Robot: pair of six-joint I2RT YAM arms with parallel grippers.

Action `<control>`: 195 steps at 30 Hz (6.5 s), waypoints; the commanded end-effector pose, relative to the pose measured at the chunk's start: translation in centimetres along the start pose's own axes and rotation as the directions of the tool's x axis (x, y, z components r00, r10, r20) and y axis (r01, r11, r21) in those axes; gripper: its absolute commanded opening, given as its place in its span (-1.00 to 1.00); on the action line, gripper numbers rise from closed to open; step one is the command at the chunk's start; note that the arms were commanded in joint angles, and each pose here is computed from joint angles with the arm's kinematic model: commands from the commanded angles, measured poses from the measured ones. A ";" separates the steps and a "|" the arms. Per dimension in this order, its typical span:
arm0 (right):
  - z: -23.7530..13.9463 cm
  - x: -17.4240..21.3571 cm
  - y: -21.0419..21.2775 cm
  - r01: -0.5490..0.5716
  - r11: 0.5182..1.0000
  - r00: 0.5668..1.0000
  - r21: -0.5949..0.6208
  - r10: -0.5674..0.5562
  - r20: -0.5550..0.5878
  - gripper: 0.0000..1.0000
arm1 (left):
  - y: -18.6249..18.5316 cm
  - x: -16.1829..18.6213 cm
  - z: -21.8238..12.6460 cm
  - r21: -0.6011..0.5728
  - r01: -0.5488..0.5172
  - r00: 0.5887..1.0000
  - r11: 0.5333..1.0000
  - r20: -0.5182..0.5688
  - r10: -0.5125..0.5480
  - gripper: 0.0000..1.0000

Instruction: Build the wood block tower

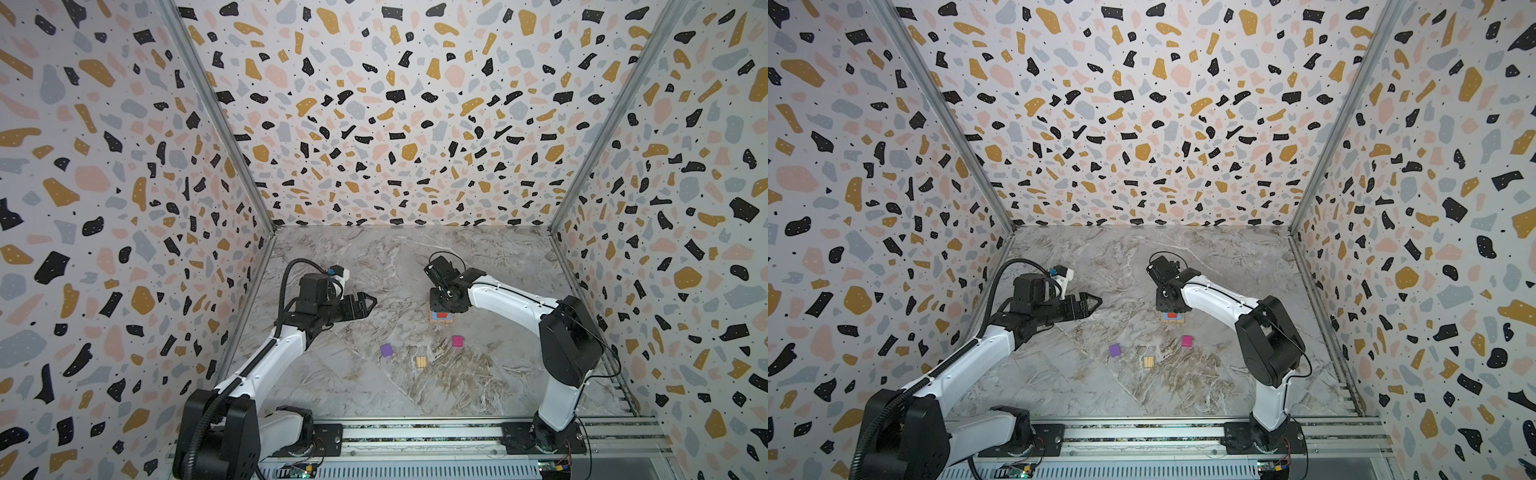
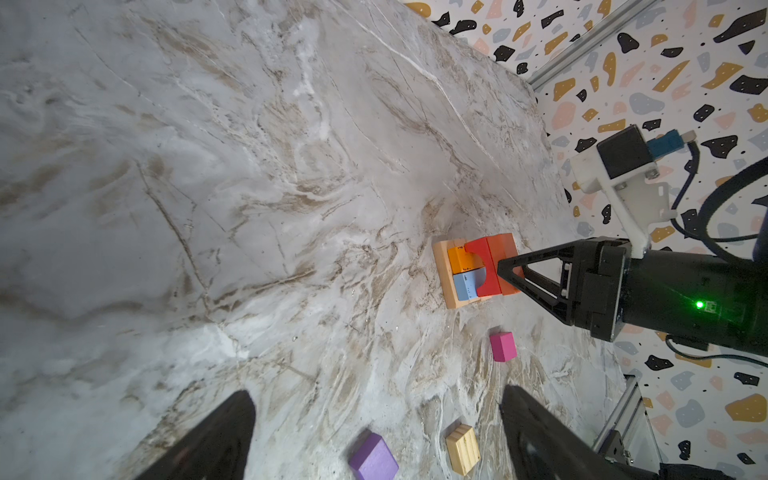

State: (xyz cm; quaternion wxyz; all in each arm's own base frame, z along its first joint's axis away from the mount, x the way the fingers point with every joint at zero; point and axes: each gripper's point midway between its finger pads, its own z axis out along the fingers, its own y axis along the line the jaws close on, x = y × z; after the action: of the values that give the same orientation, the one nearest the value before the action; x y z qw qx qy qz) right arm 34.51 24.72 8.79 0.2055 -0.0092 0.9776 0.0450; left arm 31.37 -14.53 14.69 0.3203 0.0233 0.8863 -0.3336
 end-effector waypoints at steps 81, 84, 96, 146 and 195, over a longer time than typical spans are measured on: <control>-0.9 10.2 -5.1 0.001 0.989 1.000 -0.146 -0.003 -0.018 0.49 | -0.1 -0.5 0.4 0.004 -0.024 1.000 1.000 0.011 0.024 0.87; -0.4 10.3 -5.1 -0.001 0.991 0.999 -0.134 -0.004 -0.034 0.42 | -0.1 -0.6 0.3 0.003 -0.024 1.000 1.000 0.012 0.024 0.87; 0.7 9.7 -4.7 -0.005 0.994 0.999 -0.108 0.001 -0.039 0.13 | -0.1 -0.5 0.4 0.005 -0.023 1.000 1.000 0.009 0.023 0.87; -4.4 6.0 -5.2 0.013 1.000 0.999 -0.022 -0.012 0.045 -0.52 | -0.5 -0.5 0.3 0.019 -0.027 1.000 0.999 0.013 0.027 0.87; -3.2 -1.9 0.4 0.035 0.998 0.999 -0.047 -0.034 0.024 -0.51 | -0.7 -0.7 0.0 0.020 -0.033 0.999 0.999 0.021 0.033 0.87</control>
State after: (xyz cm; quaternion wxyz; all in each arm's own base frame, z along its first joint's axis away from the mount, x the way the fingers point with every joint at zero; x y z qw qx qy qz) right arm 34.61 24.58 11.39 0.2148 -0.0280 0.9745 0.0586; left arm 31.42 -14.55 14.14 0.3127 0.0211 0.8898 -0.3318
